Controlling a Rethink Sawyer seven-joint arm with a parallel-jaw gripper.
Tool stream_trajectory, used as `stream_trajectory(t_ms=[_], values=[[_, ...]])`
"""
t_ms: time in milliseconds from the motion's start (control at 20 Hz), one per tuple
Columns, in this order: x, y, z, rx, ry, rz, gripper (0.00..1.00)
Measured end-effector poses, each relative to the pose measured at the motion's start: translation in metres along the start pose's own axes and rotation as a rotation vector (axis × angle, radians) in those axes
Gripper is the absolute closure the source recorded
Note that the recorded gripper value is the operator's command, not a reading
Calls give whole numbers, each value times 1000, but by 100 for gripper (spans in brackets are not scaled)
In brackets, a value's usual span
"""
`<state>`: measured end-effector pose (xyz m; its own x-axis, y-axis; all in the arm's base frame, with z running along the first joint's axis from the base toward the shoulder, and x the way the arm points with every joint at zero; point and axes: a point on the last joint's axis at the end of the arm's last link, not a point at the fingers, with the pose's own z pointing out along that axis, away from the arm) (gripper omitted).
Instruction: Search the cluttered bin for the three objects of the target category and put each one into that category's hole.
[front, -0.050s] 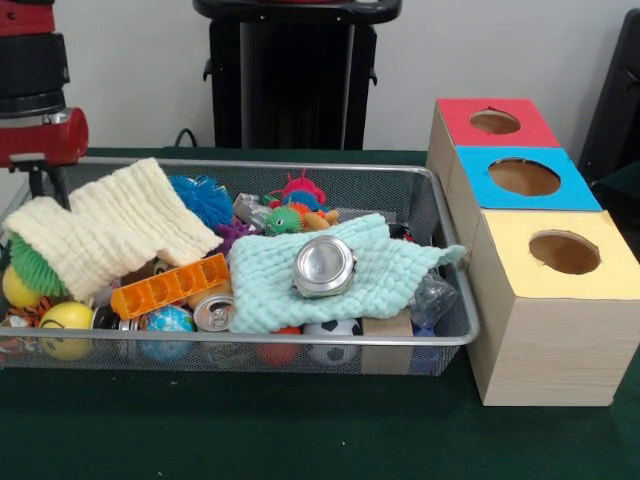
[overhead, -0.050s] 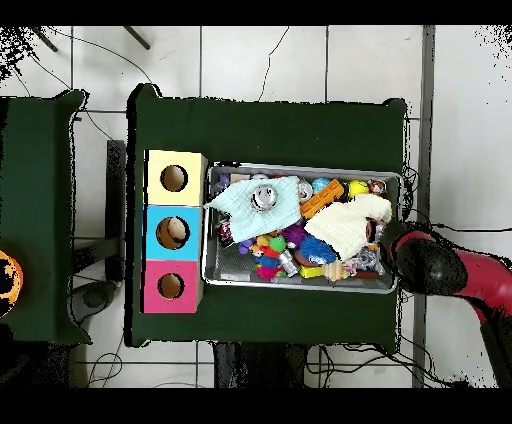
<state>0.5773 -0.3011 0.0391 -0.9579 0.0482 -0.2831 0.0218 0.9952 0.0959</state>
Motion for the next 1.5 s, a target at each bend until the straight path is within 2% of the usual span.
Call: stream_trajectory(t_ms=[500, 850, 1050, 1500], values=[[-28, -11, -11, -6, 28, -45, 100], [-47, -15, -18, -1, -4, -80, 100], [-58, -22, -21, 11, -25, -79, 100], [-65, -23, -11, 14, -36, -82, 100]])
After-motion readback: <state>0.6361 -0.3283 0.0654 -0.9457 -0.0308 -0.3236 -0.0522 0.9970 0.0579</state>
